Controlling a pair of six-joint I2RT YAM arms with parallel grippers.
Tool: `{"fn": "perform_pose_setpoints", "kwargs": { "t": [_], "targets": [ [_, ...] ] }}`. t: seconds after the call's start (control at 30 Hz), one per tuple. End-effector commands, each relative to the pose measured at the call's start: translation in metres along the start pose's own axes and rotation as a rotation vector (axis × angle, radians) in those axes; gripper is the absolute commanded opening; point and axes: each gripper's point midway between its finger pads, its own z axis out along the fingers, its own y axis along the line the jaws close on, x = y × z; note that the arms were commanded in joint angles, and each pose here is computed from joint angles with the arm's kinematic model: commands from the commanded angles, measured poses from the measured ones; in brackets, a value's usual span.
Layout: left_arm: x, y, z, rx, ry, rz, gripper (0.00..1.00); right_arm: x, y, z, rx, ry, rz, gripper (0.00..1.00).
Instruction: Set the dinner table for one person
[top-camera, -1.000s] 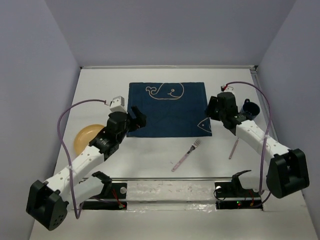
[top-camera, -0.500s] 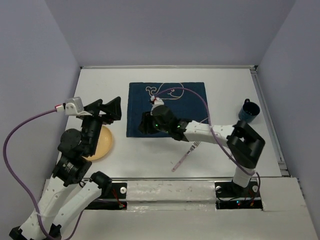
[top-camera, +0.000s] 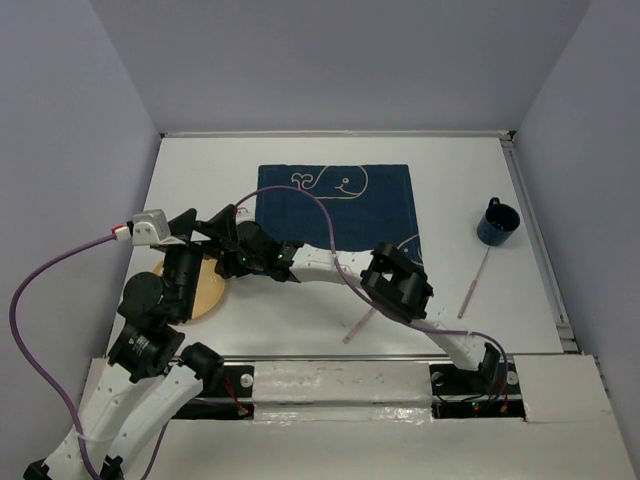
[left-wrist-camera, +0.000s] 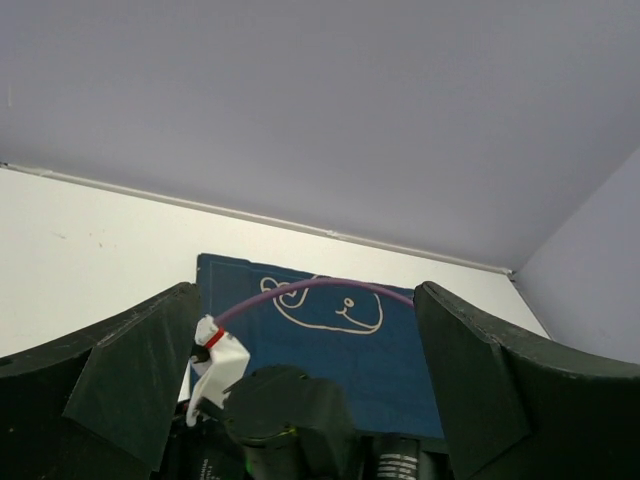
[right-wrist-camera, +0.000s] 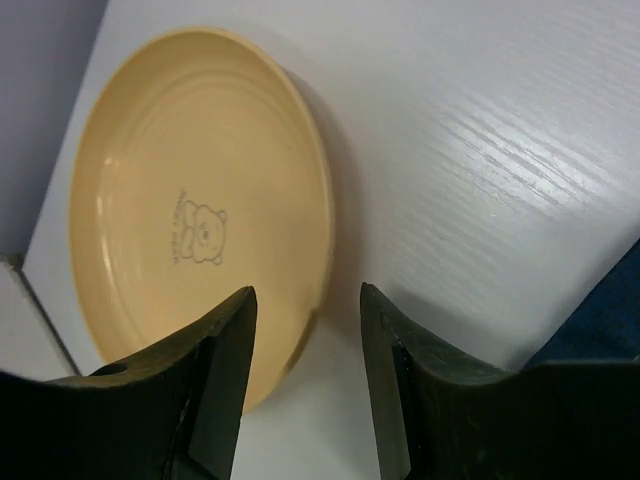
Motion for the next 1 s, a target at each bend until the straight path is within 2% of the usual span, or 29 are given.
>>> {"fn": "perform_pose_setpoints", "kwargs": {
  "t": [0.0, 0.1, 0.2, 0.23, 0.27, 0.4, 0.57, 0.6, 0.7, 0.8, 0.97],
  "targets": [
    [-0.024, -0.003, -0.004, 0.018, -0.087, -0.017, 0.99, -0.002, -0.003, 0.014, 0.049, 0.007, -0.006, 0.5],
    [-0.028, -0.003, -0.008, 0.026, -0.107, -0.028, 0.99, 0.003, -0.004, 0.023, 0.045, 0.018, -0.006, 0.43],
    [-0.029, -0.002, -0.009, 0.026, -0.111, -0.03, 0.99, 0.005, -0.002, 0.025, 0.038, 0.024, 0.006, 0.2],
    [-0.028, -0.003, -0.008, 0.028, -0.108, -0.028, 0.99, 0.003, -0.002, 0.023, 0.041, 0.018, 0.011, 0.02],
    [-0.027, -0.003, -0.008, 0.029, -0.103, -0.027, 0.99, -0.003, -0.002, 0.017, 0.053, -0.001, 0.017, 0.0],
    [-0.029, -0.002, -0.008, 0.02, -0.11, -0.026, 0.99, -0.063, 0.026, -0.018, -0.024, -0.212, 0.027, 0.0],
    [-0.029, 0.002, -0.008, 0.005, -0.114, -0.023, 0.99, -0.139, -0.001, -0.072, 0.063, -0.371, 0.019, 0.0],
    [-0.029, 0.0, -0.008, 0.015, -0.113, -0.025, 0.99, -0.158, -0.025, -0.091, 0.095, -0.394, 0.039, 0.0],
    [-0.026, -0.004, -0.008, 0.034, -0.102, -0.029, 0.99, -0.174, -0.069, -0.119, 0.139, -0.401, 0.082, 0.0],
    [-0.025, -0.008, -0.007, 0.054, -0.098, -0.04, 0.99, -0.188, -0.147, -0.159, 0.277, -0.436, 0.131, 0.0],
    [-0.02, -0.012, -0.005, 0.07, -0.08, -0.037, 0.99, -0.175, -0.227, -0.2, 0.392, -0.404, 0.193, 0.0]
  ]
}}
